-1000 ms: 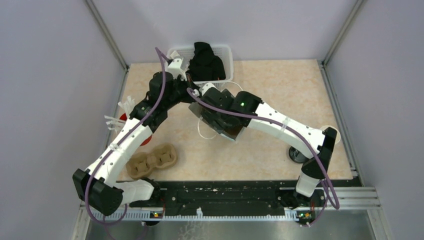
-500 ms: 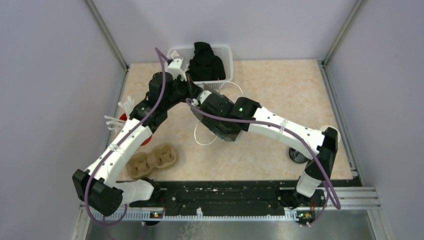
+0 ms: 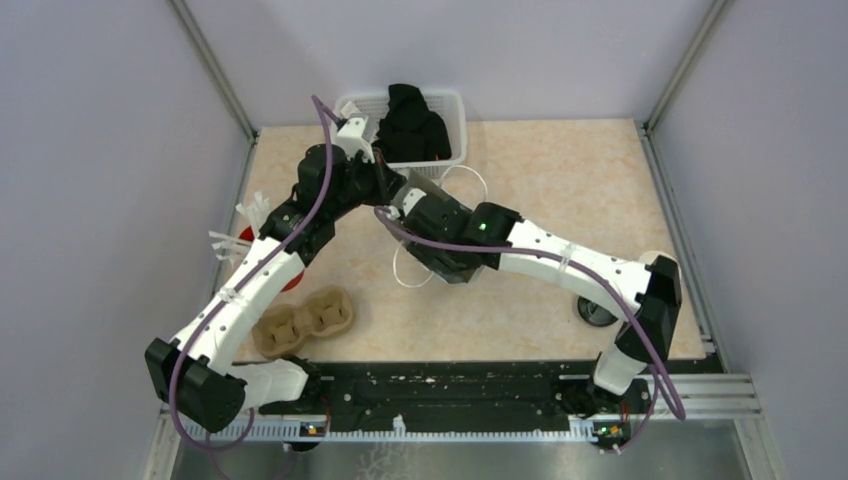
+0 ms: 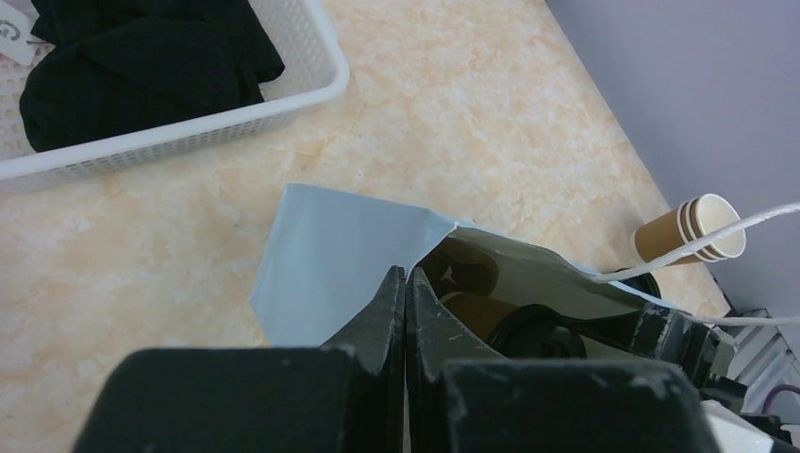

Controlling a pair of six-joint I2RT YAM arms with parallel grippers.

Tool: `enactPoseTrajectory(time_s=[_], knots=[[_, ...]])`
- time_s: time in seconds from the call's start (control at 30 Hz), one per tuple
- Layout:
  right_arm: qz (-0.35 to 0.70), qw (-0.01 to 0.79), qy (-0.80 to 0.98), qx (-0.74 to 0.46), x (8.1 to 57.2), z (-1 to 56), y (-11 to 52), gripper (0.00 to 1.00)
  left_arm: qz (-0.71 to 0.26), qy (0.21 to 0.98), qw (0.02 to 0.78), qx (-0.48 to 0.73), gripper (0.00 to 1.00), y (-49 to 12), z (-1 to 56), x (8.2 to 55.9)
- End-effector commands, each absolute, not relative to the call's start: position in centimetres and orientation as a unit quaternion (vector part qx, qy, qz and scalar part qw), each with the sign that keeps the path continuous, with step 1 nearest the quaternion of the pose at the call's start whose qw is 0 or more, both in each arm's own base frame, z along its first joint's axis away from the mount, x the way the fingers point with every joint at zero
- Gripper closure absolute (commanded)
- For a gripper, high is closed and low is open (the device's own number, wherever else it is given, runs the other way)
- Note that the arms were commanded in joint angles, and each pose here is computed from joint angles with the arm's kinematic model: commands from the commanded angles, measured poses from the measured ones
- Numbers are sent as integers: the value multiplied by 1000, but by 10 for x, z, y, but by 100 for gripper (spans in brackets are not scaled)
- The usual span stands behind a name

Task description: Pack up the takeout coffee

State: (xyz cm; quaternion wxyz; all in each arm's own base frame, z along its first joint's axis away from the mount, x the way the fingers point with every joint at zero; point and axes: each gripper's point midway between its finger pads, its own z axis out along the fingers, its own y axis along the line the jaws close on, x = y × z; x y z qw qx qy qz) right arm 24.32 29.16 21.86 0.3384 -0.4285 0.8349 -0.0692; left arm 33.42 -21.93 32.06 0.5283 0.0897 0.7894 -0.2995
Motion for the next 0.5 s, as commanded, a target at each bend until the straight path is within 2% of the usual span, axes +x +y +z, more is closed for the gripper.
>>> enactPoseTrajectory(time_s=[0.0, 0.27, 0.47], knots=[[-44, 377, 816, -436, 247, 232, 292, 42, -314, 757, 562, 111, 100, -222, 344, 330], [2, 411, 791, -452, 249, 237, 292, 42, -304, 754, 569, 123, 100, -218, 343, 325], [12, 427, 772, -471, 246, 241, 290, 46, -298, 751, 575, 132, 100, -216, 345, 324]])
